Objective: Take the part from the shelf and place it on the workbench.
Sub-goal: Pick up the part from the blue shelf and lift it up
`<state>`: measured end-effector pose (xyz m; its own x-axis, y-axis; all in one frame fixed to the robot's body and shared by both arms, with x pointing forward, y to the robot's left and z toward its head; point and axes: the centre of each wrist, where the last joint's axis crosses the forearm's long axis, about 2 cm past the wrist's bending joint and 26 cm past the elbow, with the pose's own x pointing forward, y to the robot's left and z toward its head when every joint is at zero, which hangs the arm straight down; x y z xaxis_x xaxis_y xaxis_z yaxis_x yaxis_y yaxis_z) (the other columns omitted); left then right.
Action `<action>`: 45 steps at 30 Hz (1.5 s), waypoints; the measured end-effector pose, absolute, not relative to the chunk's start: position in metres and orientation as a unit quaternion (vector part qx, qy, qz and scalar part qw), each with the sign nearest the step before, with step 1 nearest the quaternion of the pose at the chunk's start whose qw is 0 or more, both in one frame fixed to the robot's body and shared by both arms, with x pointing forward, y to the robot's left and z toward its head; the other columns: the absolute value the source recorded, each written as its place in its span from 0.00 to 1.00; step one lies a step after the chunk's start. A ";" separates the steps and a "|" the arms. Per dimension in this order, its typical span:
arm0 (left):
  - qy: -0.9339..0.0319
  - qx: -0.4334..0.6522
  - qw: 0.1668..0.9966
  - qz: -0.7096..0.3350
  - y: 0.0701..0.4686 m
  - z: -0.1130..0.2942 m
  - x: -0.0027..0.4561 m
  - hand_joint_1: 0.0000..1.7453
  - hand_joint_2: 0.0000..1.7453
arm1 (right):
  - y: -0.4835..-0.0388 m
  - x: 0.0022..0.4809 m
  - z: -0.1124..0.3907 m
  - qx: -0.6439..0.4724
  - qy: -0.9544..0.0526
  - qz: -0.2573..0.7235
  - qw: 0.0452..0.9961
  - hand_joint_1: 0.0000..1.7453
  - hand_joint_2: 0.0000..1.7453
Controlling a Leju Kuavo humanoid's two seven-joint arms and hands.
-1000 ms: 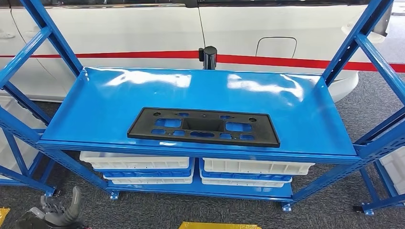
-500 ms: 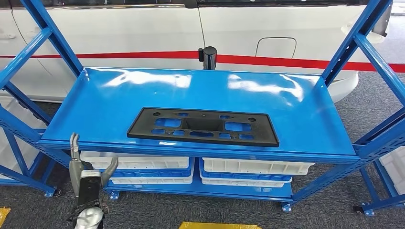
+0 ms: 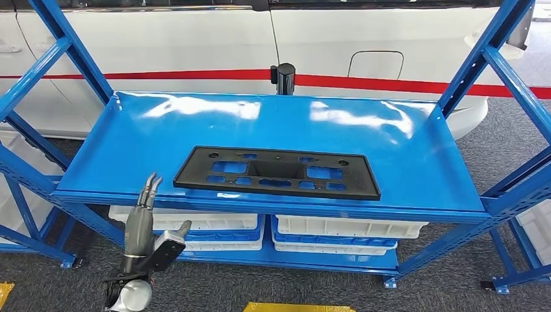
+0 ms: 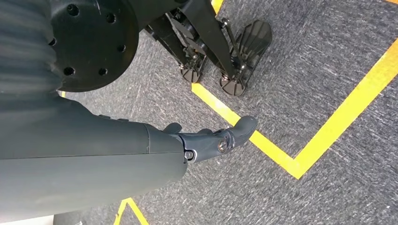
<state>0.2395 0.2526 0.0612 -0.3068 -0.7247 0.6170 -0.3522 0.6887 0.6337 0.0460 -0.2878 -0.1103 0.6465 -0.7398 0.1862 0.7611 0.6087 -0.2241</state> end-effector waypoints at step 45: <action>-0.742 0.412 0.337 -0.407 0.248 0.124 0.343 0.00 1.00 | -0.288 0.051 -0.110 -0.120 -0.058 -0.358 0.924 0.00 1.00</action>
